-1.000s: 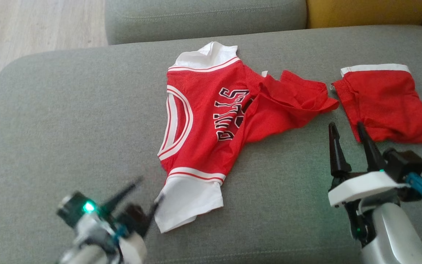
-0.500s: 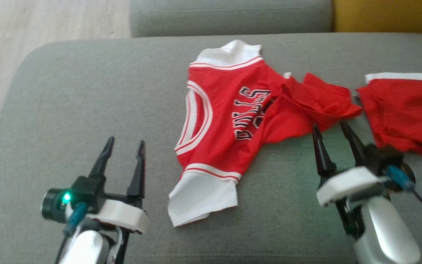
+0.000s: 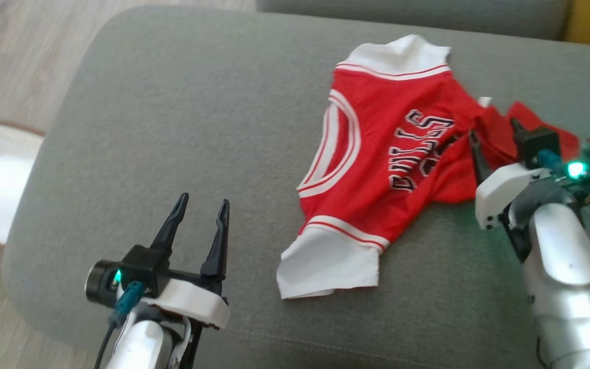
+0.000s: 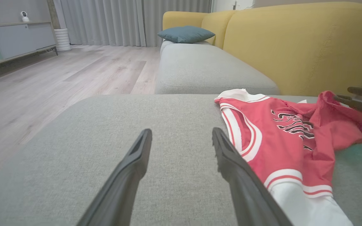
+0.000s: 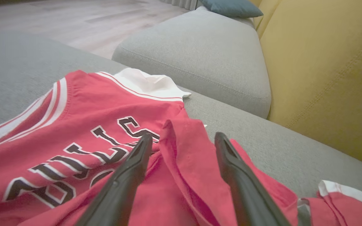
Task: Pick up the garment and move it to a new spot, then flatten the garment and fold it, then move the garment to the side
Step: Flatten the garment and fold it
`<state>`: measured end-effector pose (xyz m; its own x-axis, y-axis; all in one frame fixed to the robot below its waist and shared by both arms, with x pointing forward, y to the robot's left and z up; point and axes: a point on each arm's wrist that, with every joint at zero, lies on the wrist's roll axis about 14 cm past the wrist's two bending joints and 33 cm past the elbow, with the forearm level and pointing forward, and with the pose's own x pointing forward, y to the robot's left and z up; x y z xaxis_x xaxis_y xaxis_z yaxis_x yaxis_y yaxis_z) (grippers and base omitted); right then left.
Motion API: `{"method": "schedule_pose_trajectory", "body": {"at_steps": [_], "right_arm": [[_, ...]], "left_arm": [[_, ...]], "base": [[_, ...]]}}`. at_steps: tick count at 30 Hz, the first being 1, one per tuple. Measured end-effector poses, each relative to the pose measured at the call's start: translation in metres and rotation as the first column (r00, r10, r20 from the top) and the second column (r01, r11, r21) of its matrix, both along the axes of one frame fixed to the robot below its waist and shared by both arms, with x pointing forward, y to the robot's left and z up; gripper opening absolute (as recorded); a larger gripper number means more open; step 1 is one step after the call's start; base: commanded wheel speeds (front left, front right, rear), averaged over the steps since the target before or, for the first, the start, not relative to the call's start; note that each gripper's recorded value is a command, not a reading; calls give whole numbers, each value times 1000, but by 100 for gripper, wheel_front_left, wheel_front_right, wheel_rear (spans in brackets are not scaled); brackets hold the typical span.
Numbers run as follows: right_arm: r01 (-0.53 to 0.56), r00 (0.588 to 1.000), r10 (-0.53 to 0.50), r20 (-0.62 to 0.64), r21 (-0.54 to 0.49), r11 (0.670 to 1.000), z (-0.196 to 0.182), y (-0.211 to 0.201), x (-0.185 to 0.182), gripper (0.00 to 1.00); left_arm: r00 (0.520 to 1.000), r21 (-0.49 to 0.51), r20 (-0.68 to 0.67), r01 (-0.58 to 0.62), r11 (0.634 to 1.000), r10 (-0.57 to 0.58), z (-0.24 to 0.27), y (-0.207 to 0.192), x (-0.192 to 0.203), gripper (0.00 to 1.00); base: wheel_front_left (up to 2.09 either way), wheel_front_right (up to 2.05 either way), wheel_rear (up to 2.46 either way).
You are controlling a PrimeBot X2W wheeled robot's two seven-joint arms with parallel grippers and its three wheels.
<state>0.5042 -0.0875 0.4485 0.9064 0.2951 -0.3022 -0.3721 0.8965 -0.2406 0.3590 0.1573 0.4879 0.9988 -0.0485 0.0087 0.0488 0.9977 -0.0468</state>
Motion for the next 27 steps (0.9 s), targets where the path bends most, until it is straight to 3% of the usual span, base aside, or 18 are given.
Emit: {"method": "schedule_pose_trajectory", "body": {"at_steps": [7,8,9,10,20,27], "right_arm": [[-24,998,21,-53,-53,998,-22,10,17,100],[-27,998,24,-56,-56,998,-25,10,18,96],[-27,998,24,-57,-58,998,-27,10,19,9],[-27,998,24,-52,-59,998,-26,9,20,0],[36,997,-39,66,38,999,6,-12,19,0],[80,995,-86,41,137,987,1,-32,-26,0]], "left_arm": [[998,3,-36,-49,999,49,-11,16,-3,100],[998,6,-41,-49,999,49,-12,17,-2,100],[998,4,-42,-47,999,47,-13,16,-2,100],[998,3,-43,-46,999,46,-13,16,-1,100],[1000,-5,-9,12,1000,-12,-4,0,11,100],[997,-23,17,75,997,-75,3,-21,14,100]], "base": [[0,0,0],[0,0,0],[0,0,0],[0,0,0],[0,0,0],[0,0,0]]}}
